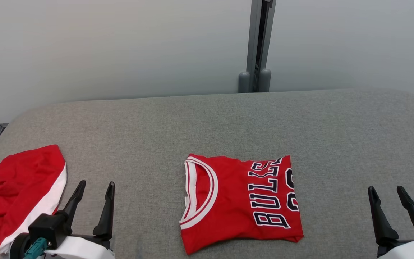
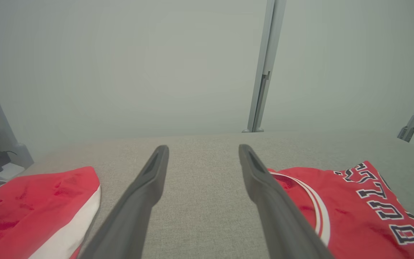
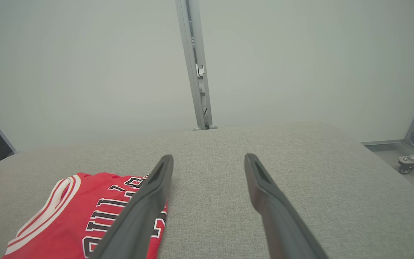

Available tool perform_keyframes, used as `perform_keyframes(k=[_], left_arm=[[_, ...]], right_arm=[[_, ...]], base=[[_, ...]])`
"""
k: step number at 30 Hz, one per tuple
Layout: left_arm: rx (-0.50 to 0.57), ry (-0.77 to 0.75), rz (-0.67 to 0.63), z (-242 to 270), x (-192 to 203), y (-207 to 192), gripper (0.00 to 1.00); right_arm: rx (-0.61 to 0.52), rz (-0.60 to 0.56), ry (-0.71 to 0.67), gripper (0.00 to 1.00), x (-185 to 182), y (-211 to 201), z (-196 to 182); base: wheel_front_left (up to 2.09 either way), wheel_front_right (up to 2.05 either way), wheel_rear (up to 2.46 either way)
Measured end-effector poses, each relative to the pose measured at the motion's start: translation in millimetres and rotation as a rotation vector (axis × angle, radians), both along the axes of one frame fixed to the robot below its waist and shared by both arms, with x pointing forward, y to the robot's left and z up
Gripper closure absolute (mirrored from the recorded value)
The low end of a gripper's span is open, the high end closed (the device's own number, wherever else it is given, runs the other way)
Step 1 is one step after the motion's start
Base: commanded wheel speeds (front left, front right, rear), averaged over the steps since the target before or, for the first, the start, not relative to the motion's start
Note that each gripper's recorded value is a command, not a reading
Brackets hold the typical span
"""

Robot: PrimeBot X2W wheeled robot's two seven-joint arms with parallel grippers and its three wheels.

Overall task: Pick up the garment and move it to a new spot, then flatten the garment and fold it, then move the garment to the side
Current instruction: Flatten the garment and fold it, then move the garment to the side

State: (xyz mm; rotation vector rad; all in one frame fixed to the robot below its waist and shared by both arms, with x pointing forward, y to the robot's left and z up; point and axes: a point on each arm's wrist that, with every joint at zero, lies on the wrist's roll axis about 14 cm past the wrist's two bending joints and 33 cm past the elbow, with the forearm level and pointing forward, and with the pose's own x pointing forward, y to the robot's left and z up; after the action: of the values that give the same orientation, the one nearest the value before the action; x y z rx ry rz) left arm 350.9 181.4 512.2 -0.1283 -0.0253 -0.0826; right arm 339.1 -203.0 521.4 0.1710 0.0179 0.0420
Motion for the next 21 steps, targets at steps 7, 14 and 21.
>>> perform_keyframes(k=[7, 14, 21], left_arm=[[0.018, -0.011, 0.02, 5.0, -4.4, 6.4, 0.0], [0.021, -0.011, 0.02, 6.1, -5.1, 5.9, 0.0], [0.019, -0.01, 0.017, 5.9, -3.2, 4.2, 0.0]], right_arm=[[-0.008, 0.005, -0.002, 0.0, -2.7, 1.3, 2.9], [-0.01, 0.0, -0.004, 0.0, -2.0, -0.5, 4.0], [-0.01, -0.003, 0.001, 0.0, -1.7, -1.4, 2.9]], base=[[0.0, 0.0, 0.0], [0.0, 0.0, 0.0], [0.0, 0.0, 0.0]])
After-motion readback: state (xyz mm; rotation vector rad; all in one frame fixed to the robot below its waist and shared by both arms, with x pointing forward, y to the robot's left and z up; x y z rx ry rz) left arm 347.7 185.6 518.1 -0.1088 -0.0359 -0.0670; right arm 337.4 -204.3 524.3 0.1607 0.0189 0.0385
